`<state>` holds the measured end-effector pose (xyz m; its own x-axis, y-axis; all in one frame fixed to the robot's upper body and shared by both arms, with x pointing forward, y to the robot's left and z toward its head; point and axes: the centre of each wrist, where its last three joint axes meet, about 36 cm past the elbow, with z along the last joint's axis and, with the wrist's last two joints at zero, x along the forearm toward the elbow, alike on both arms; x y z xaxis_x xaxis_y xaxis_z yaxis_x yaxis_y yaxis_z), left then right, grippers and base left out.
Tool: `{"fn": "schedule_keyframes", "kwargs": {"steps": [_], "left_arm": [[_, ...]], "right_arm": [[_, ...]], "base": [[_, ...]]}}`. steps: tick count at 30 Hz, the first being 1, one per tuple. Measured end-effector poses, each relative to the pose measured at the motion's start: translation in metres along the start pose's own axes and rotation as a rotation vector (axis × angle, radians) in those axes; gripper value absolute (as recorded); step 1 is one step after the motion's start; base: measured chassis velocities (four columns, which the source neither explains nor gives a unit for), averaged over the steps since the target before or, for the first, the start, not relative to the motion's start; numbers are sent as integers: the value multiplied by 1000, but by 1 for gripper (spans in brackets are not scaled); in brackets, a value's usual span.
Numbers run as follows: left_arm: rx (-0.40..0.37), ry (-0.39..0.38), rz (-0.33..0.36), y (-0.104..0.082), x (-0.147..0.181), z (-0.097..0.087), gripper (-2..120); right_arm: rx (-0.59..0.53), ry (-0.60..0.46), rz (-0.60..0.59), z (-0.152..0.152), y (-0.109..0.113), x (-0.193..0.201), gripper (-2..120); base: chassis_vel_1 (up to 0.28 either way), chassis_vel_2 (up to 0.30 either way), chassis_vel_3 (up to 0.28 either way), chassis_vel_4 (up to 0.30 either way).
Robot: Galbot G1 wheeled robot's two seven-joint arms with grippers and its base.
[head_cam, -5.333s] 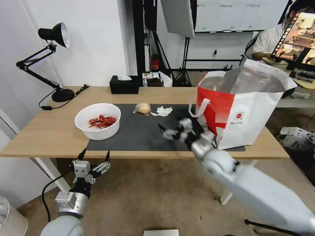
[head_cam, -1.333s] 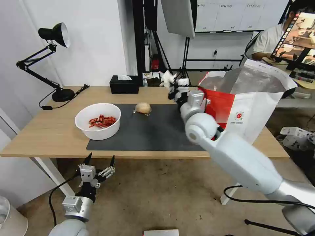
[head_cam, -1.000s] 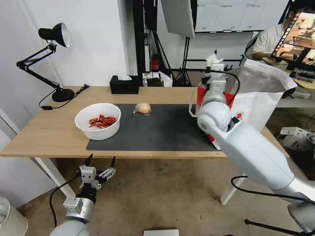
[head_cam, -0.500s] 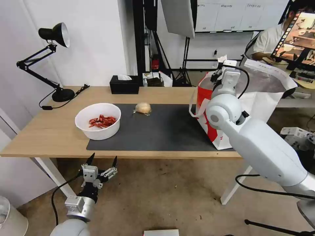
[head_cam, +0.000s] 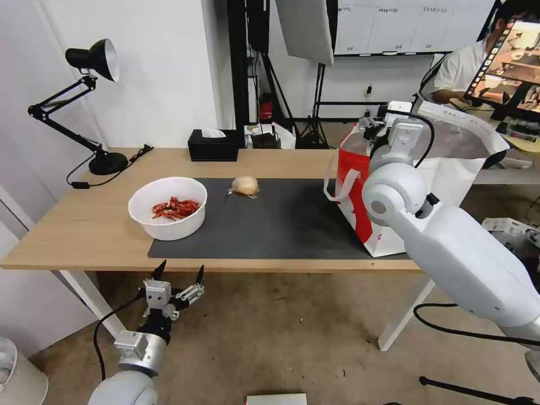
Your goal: Pick up the trash from the table and place it into the takeout bag.
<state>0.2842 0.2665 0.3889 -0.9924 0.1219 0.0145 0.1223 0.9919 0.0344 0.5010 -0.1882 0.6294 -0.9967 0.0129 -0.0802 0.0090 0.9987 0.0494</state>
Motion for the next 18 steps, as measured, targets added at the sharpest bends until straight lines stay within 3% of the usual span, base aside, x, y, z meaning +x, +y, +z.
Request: {"fn": "schedule_keyframes", "kwargs": {"steps": [5, 7, 8, 10, 15, 18], "left_arm": [[4, -17, 0, -1, 0, -7, 100], [4, -17, 0, -1, 0, -7, 100], [7, -28, -3, 0, -1, -11, 100], [7, -42, -8, 1, -2, -15, 100], [12, -55, -13, 0, -1, -20, 100], [14, -51, -30, 1, 3, -20, 100]], "right_arm": [[-27, 1, -171, 13, -8, 28, 100], [-27, 1, -171, 13, -8, 28, 100], [-24, 15, -264, 29, -21, 53, 100], [-16, 25, -322, 44, -33, 78, 100], [-12, 25, -371, 69, -49, 115, 100], [-7, 20, -395, 104, -56, 148, 100]], "base": [[0, 0, 0, 0], [0, 0, 0, 0], [0, 0, 0, 0], [0, 0, 0, 0], [0, 0, 0, 0], [0, 0, 0, 0]]}}
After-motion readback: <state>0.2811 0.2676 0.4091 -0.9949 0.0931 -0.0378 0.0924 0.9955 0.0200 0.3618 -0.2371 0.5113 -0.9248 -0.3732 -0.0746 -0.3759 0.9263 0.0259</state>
